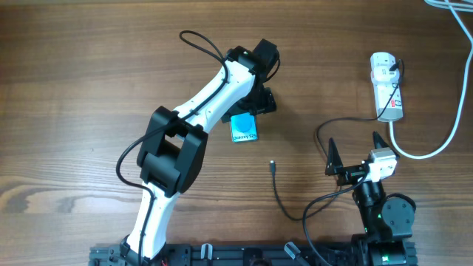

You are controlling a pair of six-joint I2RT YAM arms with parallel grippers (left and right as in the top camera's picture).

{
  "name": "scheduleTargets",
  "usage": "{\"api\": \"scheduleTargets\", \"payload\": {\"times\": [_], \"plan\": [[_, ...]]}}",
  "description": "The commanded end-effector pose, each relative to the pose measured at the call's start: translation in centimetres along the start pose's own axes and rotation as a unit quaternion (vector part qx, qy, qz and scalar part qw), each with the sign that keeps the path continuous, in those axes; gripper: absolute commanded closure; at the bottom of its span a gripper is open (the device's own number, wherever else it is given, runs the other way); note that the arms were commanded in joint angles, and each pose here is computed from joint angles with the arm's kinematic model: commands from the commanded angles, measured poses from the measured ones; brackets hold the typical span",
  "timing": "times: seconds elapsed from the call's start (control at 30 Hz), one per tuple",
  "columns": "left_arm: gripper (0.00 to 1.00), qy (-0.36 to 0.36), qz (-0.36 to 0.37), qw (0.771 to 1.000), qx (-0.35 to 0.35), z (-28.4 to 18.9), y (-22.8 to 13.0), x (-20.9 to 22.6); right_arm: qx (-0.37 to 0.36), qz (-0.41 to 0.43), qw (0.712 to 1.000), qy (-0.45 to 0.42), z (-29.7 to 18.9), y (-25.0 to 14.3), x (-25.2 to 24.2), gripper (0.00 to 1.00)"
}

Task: Plug charger to phone and switch on socket
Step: 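Close the left gripper on the phone's sides and secure the grip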

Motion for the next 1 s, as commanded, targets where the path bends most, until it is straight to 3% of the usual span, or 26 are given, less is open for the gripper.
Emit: {"api": "scheduleTargets", "payload": {"times": [0.0, 0.97], "plan": [[0.00, 0.009, 0.004, 1.000, -0.006, 0.50, 0.17, -0.09, -0.002, 0.003, 1.000, -0.001, -0.01, 0.02, -0.05, 0.00], [0.00, 0.010, 0.006, 1.000, -0.004, 1.01, -0.06, -0.08, -0.002, 0.003, 1.000, -0.001, -0.01, 0.02, -0.05, 0.00]]}}
Point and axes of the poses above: each gripper's point midway between its finger pads, its own z axis out along the fingers, its own x axis along the line the jaws close on, y = z × x, the point moved 7 cm from there along -z, back along the fingers, and after that the axes turned 5 degrees about z, right-handed, at the moved point
